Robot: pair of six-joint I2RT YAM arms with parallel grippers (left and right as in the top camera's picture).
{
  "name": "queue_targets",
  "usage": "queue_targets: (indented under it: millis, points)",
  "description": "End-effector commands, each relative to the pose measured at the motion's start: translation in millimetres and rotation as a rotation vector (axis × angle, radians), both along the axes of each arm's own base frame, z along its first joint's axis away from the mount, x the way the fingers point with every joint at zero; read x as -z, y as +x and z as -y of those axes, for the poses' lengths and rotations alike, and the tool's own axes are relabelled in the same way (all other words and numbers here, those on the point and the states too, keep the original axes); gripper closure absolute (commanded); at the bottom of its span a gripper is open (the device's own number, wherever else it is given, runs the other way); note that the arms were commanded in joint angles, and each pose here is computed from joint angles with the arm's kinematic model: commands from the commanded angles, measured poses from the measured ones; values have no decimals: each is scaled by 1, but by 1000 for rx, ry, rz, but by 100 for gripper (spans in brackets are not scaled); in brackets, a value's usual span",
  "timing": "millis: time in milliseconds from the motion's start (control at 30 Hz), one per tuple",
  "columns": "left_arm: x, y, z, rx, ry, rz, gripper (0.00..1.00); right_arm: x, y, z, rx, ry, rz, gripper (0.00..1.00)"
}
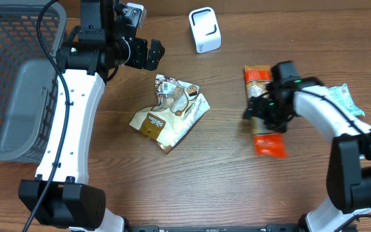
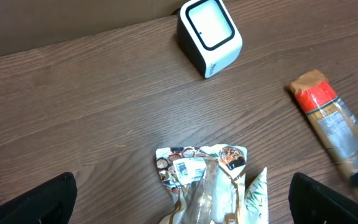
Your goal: Scan the item barcode
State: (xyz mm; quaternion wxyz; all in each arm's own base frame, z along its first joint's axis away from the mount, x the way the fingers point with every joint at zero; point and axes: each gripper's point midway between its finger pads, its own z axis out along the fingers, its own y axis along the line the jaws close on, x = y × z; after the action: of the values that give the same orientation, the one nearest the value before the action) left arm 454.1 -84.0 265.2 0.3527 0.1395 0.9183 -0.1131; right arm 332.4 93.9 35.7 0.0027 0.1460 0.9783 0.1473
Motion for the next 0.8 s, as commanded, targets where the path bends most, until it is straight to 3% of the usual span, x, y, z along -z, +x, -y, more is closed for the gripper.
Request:
queue_targets:
  millis: [0,133,333,500,767]
  points:
    - [-11,-1,1,15,10,34,0,-9,22,39,-79,-156,68,15]
    - [-11,-1,1,16,10,34,0,-52,64,65,-44,-308,193,13]
    - [-11,-1,1,15,10,35,0,-73,121,61,128,-264,402,16]
    - [-11,-1,1,15,10,34,0,-54,147,51,208,-206,475,19]
    - [-11,-1,1,15,10,34,0,7,158,11,57,-59,428,18]
